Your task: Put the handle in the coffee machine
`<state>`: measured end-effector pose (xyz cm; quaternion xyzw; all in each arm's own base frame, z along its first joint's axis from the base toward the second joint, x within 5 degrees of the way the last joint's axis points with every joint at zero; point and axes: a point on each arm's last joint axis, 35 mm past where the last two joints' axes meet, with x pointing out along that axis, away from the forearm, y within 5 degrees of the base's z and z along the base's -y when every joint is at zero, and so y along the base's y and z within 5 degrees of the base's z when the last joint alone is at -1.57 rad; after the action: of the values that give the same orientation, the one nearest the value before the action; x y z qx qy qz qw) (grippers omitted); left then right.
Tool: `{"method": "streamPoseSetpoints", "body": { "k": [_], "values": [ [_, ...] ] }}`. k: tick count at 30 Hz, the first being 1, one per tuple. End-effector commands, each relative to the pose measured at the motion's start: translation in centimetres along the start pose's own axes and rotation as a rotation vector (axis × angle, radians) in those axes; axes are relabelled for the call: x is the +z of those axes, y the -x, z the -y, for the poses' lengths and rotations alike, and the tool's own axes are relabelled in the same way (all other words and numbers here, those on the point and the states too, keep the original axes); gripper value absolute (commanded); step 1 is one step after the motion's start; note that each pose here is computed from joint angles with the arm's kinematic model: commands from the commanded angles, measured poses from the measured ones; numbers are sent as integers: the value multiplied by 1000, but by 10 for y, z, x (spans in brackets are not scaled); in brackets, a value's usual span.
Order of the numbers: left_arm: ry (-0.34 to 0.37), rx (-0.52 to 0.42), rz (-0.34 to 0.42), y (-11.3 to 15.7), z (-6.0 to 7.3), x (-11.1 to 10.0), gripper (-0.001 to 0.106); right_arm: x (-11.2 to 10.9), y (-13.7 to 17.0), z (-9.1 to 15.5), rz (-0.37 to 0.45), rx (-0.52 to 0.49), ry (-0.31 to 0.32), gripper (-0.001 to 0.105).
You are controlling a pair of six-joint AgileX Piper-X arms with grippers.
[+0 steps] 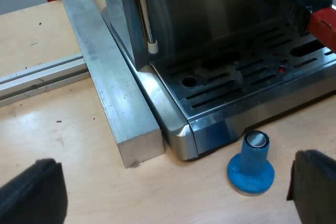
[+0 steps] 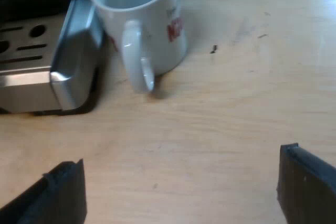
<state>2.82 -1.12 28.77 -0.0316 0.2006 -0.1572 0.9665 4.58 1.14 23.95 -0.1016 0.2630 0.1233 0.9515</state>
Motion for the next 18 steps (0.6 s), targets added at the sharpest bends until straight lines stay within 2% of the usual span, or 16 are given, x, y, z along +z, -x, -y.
{"method": "streamPoseSetpoints", "body": {
  "k": [1,9,18],
  "values": [
    [8,-2,3,-2,0,3,88,1,1,9,-17,-161,-99,75],
    [8,-2,3,-2,0,3,88,-1,3,16,-37,-293,-181,75],
    [8,-2,3,-2,0,3,88,-1,2,16,-37,-289,-179,75]
  ]
}}
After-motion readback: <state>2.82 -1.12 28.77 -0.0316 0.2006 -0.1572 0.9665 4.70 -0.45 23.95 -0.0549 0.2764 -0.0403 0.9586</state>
